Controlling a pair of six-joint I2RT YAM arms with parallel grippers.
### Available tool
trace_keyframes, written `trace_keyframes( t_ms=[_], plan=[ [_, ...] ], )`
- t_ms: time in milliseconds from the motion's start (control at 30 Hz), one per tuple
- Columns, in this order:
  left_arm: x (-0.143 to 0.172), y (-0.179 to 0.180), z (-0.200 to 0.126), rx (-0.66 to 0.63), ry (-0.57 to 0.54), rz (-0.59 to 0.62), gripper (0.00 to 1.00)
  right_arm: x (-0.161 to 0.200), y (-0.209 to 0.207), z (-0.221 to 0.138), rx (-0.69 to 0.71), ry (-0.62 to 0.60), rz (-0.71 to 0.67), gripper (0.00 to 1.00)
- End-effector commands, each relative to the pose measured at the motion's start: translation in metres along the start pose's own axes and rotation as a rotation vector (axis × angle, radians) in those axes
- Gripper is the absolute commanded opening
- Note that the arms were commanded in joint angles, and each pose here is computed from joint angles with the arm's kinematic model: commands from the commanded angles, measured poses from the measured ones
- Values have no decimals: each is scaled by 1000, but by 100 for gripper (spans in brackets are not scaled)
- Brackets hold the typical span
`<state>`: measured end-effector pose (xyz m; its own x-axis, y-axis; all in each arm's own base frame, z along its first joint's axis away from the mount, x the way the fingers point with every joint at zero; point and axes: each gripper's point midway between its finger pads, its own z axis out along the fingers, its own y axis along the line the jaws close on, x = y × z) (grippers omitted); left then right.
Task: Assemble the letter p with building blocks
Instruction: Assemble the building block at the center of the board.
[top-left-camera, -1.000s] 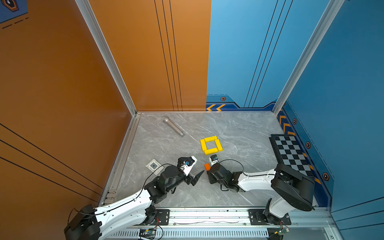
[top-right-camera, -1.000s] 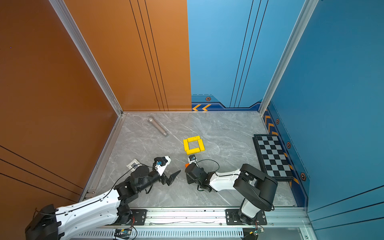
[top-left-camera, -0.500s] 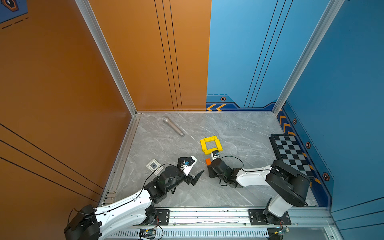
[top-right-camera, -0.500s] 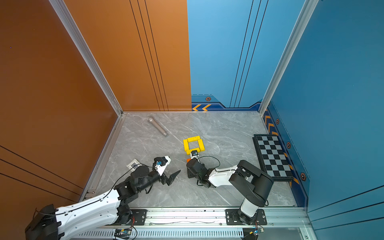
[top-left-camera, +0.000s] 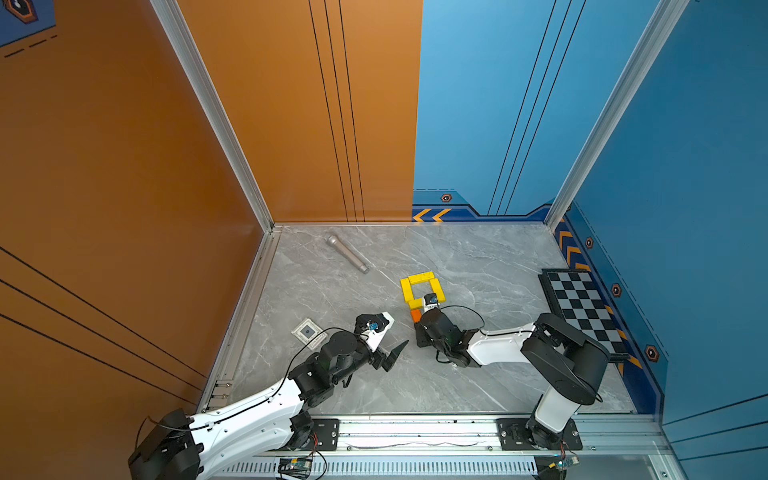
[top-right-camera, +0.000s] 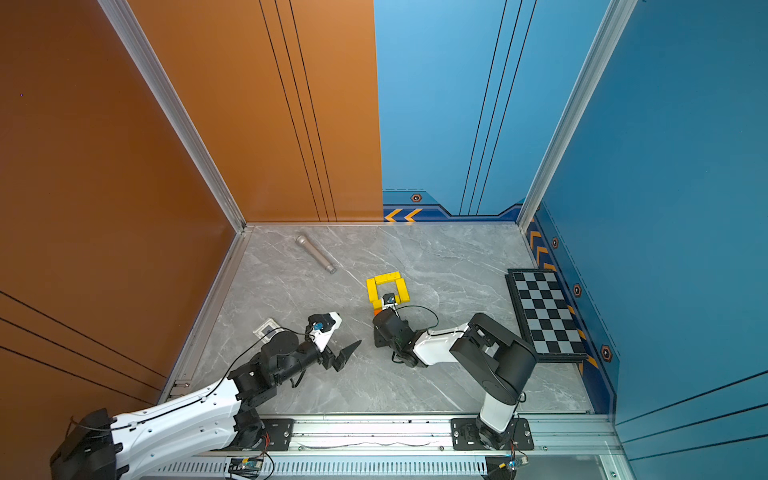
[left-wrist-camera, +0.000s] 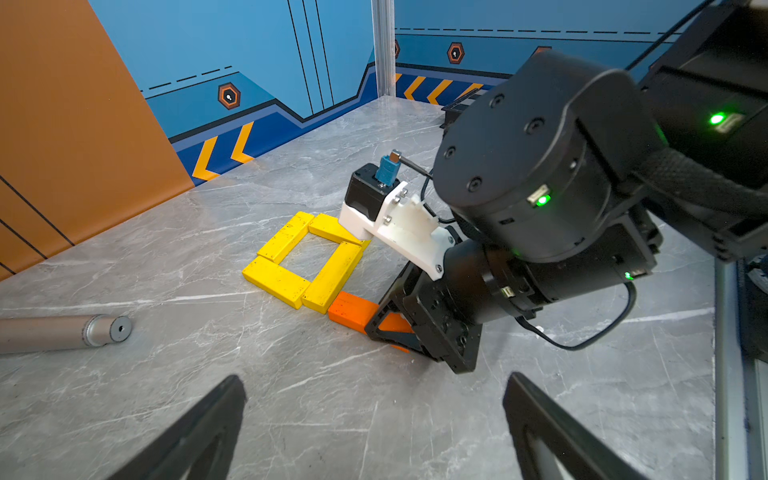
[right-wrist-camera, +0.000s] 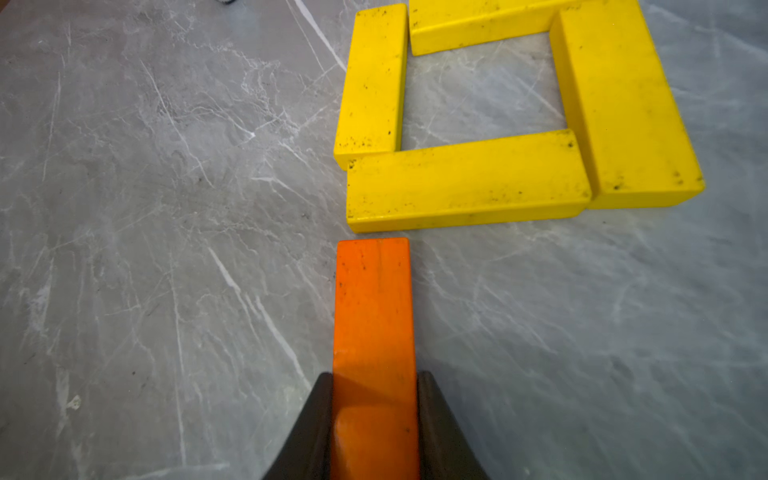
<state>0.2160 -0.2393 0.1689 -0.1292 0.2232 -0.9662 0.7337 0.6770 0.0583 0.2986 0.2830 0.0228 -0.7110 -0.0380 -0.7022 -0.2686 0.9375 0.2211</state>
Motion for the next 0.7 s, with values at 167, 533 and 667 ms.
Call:
trace_keyframes(
  t_ms=[167, 533, 667],
  plan=[
    [3, 4, 2, -20, 5, 1, 99, 69, -45, 9, 136, 242, -94, 22],
    [4, 4, 2, -20, 7, 1, 99, 68, -51, 9, 156, 240, -89, 23],
    [4, 4, 2, -19, 7, 1, 99, 66, -52, 10, 162, 234, -82, 24]
  ],
)
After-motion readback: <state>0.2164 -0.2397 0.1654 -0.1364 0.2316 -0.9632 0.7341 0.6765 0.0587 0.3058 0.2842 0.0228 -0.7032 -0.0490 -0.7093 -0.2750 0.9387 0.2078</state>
